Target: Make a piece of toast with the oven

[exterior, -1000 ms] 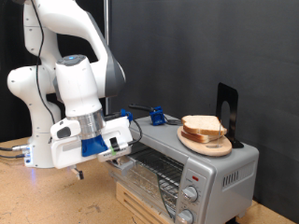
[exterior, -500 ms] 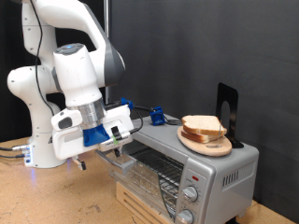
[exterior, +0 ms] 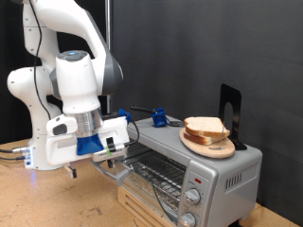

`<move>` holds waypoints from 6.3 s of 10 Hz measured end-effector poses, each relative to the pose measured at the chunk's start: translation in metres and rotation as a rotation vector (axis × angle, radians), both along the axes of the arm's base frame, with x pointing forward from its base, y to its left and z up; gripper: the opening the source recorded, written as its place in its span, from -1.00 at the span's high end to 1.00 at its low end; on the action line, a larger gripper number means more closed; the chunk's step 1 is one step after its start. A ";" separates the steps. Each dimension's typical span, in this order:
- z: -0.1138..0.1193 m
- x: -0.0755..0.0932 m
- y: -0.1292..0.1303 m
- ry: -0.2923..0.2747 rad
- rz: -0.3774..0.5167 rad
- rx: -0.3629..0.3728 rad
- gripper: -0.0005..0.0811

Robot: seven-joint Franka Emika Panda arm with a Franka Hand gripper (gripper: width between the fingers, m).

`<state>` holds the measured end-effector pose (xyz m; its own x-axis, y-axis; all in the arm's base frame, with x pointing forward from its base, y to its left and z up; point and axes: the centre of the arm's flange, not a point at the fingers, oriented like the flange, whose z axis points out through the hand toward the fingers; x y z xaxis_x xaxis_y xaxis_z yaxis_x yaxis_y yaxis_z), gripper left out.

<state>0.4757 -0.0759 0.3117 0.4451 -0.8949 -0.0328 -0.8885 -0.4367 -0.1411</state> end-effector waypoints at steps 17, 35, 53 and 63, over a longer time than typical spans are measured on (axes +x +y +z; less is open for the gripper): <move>0.005 -0.011 -0.006 -0.041 0.024 0.006 -0.99; -0.046 -0.030 -0.045 -0.002 -0.045 -0.071 -0.99; -0.145 -0.009 -0.065 0.043 -0.068 -0.167 -0.99; -0.084 -0.040 -0.069 -0.051 -0.065 -0.054 -0.99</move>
<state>0.4352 -0.1449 0.2278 0.3863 -0.9216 0.0377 -0.9072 -0.3870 -0.1651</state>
